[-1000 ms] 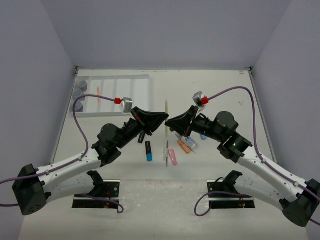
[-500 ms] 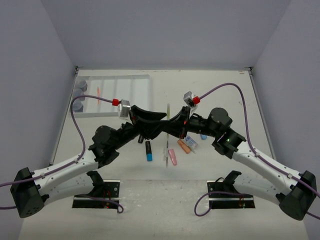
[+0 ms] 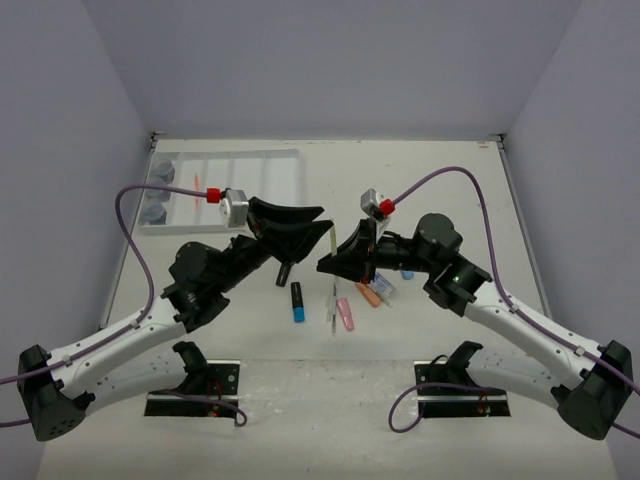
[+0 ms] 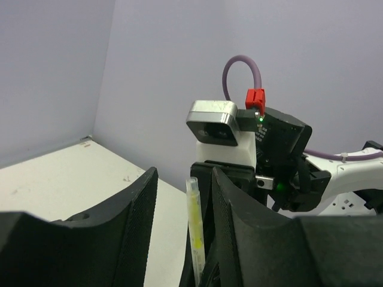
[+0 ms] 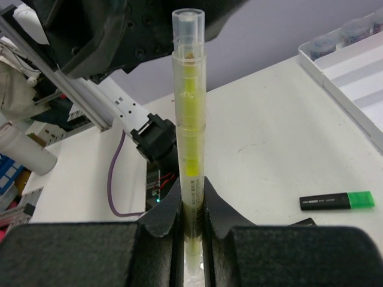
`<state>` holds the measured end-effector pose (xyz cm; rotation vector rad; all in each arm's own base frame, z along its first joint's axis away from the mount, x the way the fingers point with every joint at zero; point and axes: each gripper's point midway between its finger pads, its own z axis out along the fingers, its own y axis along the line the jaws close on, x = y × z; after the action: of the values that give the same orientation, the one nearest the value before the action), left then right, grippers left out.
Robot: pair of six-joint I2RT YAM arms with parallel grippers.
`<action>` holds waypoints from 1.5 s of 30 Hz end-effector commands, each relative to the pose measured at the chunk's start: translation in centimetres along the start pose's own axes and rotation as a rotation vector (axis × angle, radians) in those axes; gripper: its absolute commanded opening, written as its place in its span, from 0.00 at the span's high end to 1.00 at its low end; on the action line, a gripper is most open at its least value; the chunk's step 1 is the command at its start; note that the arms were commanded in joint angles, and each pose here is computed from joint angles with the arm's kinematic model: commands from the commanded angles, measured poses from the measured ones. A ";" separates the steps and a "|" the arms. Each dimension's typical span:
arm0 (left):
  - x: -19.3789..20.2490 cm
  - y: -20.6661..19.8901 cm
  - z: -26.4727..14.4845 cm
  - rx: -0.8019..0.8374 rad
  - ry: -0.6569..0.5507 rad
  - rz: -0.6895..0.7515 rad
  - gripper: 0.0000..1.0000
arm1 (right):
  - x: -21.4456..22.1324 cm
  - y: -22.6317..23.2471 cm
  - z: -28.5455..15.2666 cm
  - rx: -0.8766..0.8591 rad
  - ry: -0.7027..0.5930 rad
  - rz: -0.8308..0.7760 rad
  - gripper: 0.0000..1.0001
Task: Sort the stationery into containers
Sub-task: Close the pen cap on the pen.
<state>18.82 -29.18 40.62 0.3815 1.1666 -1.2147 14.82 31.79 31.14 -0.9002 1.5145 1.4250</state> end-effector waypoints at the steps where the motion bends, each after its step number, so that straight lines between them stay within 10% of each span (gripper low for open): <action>1: -2.1 0.2 0.9 -0.018 -0.039 0.045 0.59 | -1.5 1.3 0.1 -0.054 0.001 -0.070 1.00; 9: -1.2 -1.5 1.9 0.086 0.004 -0.003 0.61 | -1.6 1.1 0.1 -0.035 0.007 -0.075 1.00; 20: 1.5 -2.7 1.1 0.161 0.090 -0.101 1.00 | -3.4 0.8 0.0 0.022 -0.038 -0.083 1.00; 37: 9.3 -2.5 -2.9 0.193 0.261 -0.292 1.00 | -19.7 -1.0 1.6 0.119 -0.228 -0.164 1.00; 45: 6.2 2.3 -2.2 -0.096 0.235 -0.151 1.00 | -14.8 -4.2 3.3 0.110 -0.143 -0.091 1.00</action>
<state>21.04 -25.83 43.37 0.0898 1.0244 -1.3202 17.81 35.07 36.91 -1.0477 1.7070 1.4887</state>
